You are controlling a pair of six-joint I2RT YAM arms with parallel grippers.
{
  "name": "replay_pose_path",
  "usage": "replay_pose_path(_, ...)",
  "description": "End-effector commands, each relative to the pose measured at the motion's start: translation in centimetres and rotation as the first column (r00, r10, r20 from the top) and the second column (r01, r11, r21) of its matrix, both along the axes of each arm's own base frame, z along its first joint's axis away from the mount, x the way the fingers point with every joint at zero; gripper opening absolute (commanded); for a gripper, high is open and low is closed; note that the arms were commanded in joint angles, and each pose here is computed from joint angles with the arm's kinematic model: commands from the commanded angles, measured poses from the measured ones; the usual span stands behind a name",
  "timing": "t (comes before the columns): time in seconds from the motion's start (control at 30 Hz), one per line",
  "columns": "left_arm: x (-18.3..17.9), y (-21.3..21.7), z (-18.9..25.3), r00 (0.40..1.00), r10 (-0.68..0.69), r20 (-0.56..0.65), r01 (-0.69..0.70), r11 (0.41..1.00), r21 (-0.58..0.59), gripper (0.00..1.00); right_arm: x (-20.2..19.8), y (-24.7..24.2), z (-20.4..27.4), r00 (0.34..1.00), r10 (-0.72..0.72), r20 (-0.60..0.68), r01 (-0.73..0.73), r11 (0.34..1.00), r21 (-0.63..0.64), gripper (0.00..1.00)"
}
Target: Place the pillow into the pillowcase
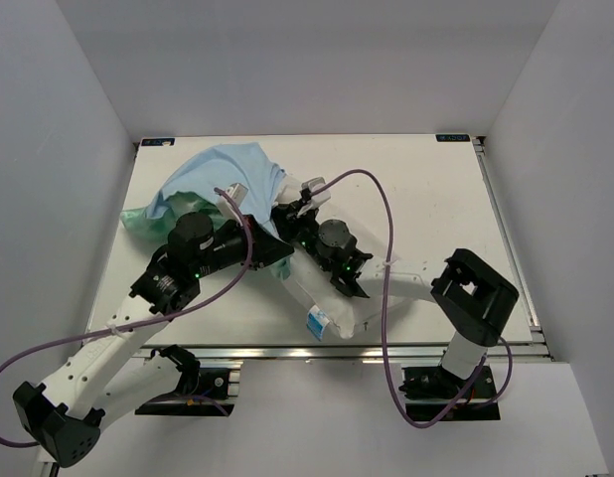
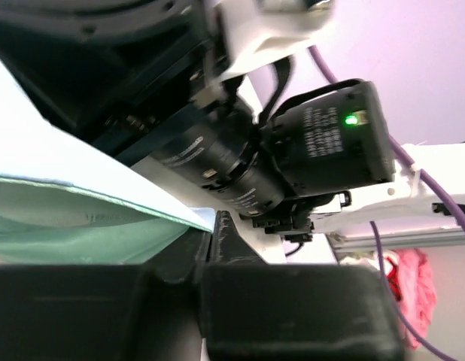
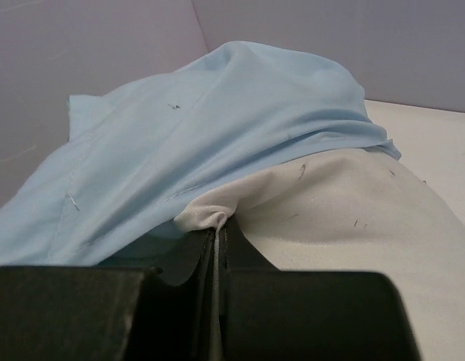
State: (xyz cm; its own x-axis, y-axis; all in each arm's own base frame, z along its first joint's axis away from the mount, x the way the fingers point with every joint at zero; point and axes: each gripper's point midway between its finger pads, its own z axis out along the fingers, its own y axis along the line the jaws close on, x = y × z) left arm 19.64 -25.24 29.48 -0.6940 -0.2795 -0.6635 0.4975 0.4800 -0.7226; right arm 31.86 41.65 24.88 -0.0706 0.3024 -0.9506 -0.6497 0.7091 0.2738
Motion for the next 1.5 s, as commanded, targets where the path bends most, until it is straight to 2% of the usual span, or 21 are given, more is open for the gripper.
replay_pose_path(0.0,-2.3,-0.9,1.4,0.994,-0.110,-0.023,0.109,0.993,-0.045,0.14,0.3,-0.7,4.1,0.998,-0.032,0.048,0.024,0.986,0.162,0.00)
replay_pose_path(0.07,-1.5,-0.7,-0.4,0.995,-0.070,-0.071,0.072,0.997,0.019,0.17,-1.6,-0.6,4.1,0.997,0.057,0.059,-0.063,0.991,0.118,0.00)
replay_pose_path(0.1,-0.9,0.1,-2.3,0.992,0.001,-0.129,0.011,0.996,0.088,0.19,-2.4,-0.6,3.9,0.994,0.092,0.058,-0.098,0.991,0.092,0.07)
replay_pose_path(0.13,-0.4,0.7,-3.0,0.989,0.042,-0.145,-0.023,0.991,0.130,0.25,-3.3,-0.6,1.8,0.990,0.139,0.002,-0.139,0.990,0.013,0.19)
replay_pose_path(0.17,-0.1,1.2,-3.0,0.987,0.076,-0.139,-0.053,0.986,0.160,0.47,-4.8,-0.7,2.8,0.978,0.209,-0.006,-0.209,0.978,-0.007,0.28)
replay_pose_path(0.2,0.2,2.3,-3.8,0.979,0.136,-0.153,-0.102,0.972,0.212,0.55,-5.6,-0.8,2.4,0.970,0.240,-0.044,-0.242,0.969,-0.039,0.46)
replay_pose_path(0.23,0.2,2.8,-3.3,0.980,0.151,-0.132,-0.119,0.968,0.222,0.77,-6.8,-1.1,0.0,0.950,0.281,-0.134,-0.297,0.947,-0.120,0.53)
replay_pose_path(0.27,0.1,3.1,-2.3,0.980,0.162,-0.114,-0.135,0.966,0.219,0.85,-7.6,-1.9,0.7,0.946,0.286,-0.153,-0.305,0.944,-0.122,0.58)
replay_pose_path(0.4,0.9,4.8,1.7,0.972,0.234,0.010,-0.231,0.952,0.201,0.97,-9.1,-4.9,-0.2,0.936,0.245,-0.251,-0.293,0.939,-0.179,0.78)
replay_pose_path(0.47,1.8,5.1,3.4,0.964,0.260,0.054,-0.266,0.942,0.206,0.98,-8.9,-6.6,-0.2,0.945,0.185,-0.270,-0.252,0.938,-0.238,0.87)
replay_pose_path(0.53,2.7,4.8,4.1,0.963,0.255,0.082,-0.267,0.935,0.233,0.98,-8.2,-7.8,0.1,0.952,0.123,-0.282,-0.203,0.940,-0.274,0.88)
replay_pose_path(0.63,5.7,4.9,4.2,0.942,0.321,0.095,-0.334,0.885,0.324,0.98,-6.5,-10.0,0.9,0.953,0.047,-0.300,-0.144,0.940,-0.310,0.89)
replay_pose_path(0.7,8.9,5.7,2.0,0.909,0.402,0.113,-0.406,0.789,0.461,0.98,-4.7,-11.4,1.0,0.942,0.029,-0.333,-0.141,0.937,-0.318,0.89)
replay_pose_path(0.73,10.2,5.8,3.4,0.890,0.430,0.150,-0.447,0.763,0.467,0.98,-4.2,-11.9,1.0,0.940,0.032,-0.340,-0.150,0.934,-0.326,0.89)
replay_pose_path(0.77,11.6,6.8,2.8,0.869,0.453,0.197,-0.483,0.693,0.536,0.98,-3.0,-12.7,0.3,0.929,0.032,-0.368,-0.165,0.928,-0.335,0.89)
replay_pose_path(0.87,16.5,6.4,1.8,0.854,0.448,0.266,-0.498,0.554,0.667,0.98,-0.6,-14.2,-0.5,0.899,0.043,-0.435,-0.213,0.912,-0.351,0.89)
replay_pose_path(0.9,19.5,5.6,1.8,0.855,0.429,0.291,-0.497,0.518,0.696,0.98,0.1,-14.6,-0.2,0.889,0.035,-0.457,-0.217,0.910,-0.354,0.89)
replay_pose_path(1.07,25.1,3.6,-0.6,0.910,0.305,0.280,-0.395,0.433,0.810,0.98,2.8,-15.4,-3.0,0.816,0.105,-0.568,-0.314,0.906,-0.283,0.89)
replay_pose_path(1.2,26.8,5.0,-4.0,0.929,0.258,0.265,-0.336,0.294,0.895,0.98,3.1,-14.4,-3.8,0.810,0.165,-0.563,-0.375,0.884,-0.279,0.89)
replay_pose_path(1.23,26.8,5.3,-4.6,0.931,0.255,0.261,-0.329,0.277,0.903,0.98,3.4,-14.1,-4.2,0.807,0.169,-0.565,-0.381,0.880,-0.282,0.89)
replay_pose_path(1.47,25.1,9.4,-7.8,0.929,0.276,0.246,-0.278,0.083,0.957,0.98,3.2,-13.4,-5.9,0.785,0.210,-0.583,-0.440,0.852,-0.284,0.89)
